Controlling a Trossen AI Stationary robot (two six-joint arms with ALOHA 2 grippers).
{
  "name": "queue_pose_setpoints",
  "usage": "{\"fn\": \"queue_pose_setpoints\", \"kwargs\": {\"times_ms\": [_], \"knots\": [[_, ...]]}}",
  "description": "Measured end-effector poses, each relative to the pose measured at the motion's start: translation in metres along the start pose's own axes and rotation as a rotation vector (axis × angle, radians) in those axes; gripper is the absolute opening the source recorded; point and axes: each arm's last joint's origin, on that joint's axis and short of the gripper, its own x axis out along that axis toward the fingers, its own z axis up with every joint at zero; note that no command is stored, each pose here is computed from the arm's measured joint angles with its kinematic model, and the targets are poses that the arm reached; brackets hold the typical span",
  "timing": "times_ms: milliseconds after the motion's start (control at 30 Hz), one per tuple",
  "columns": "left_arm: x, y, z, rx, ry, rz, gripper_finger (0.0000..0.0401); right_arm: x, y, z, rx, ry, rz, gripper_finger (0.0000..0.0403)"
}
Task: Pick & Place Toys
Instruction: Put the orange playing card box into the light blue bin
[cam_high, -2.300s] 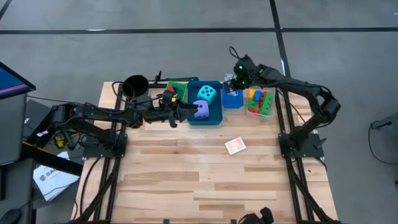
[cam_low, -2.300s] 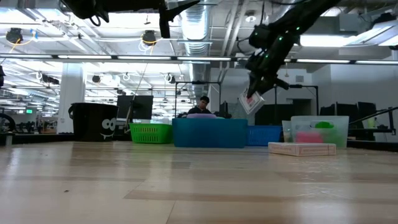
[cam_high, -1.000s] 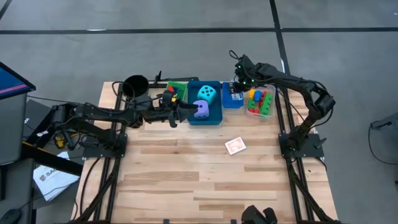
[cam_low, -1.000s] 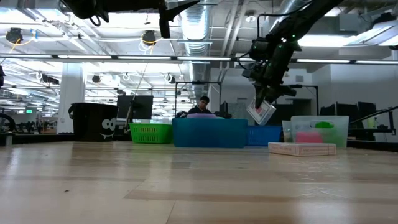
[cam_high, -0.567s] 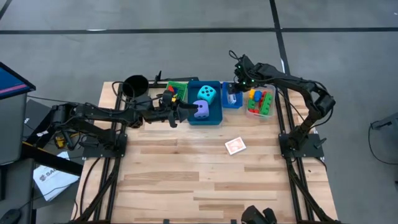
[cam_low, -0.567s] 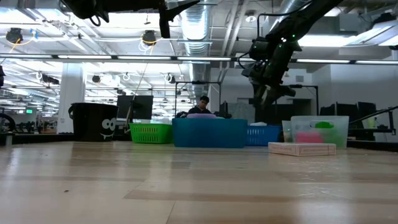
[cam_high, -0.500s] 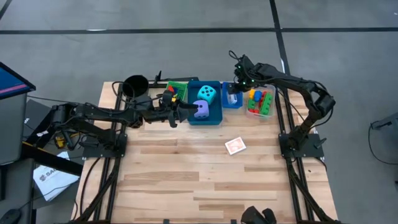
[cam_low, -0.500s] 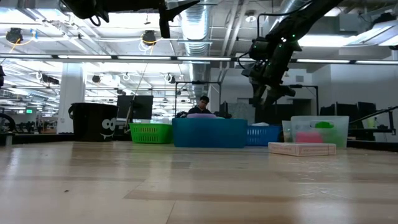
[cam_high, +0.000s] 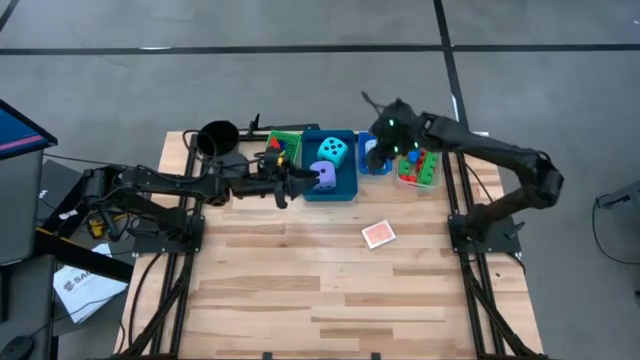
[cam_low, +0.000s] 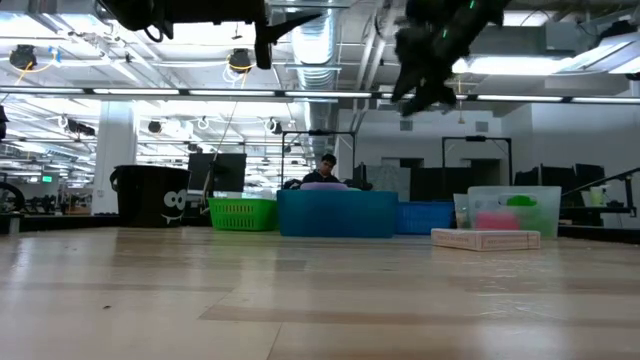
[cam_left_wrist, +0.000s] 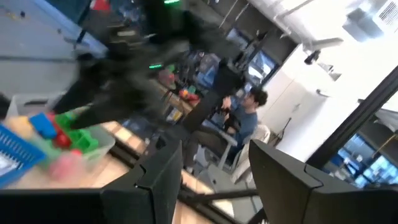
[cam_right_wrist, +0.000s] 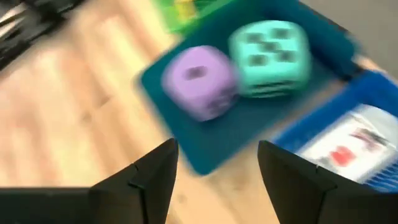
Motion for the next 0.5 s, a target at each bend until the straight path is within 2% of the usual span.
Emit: {"fn": "queue_pose_setpoints", "kwargs": {"times_ms": [100,167,300,500], "knots": [[0.0,0.002,-0.005,-0.004,0.062,0.004,0.0181,-0.015,0.033,-0.011,-0.116,-0.015,0.069,0.0213],[0.0,0.003,-0.008,-0.006,0.099,0.006,0.0181,-0.022,0.054,-0.019,-0.167,-0.033,0.064,0.0208],[-0.001,-0.001,-0.018,0.005,0.177,0.009,0.0181,-0.031,0.086,-0.037,-0.24,-0.066,-0.012,0.0195],[-0.001,-0.012,-0.051,0.178,0.319,0.038,0.0181,-0.035,0.111,-0.063,-0.289,-0.036,-0.125,0.0176]]}}
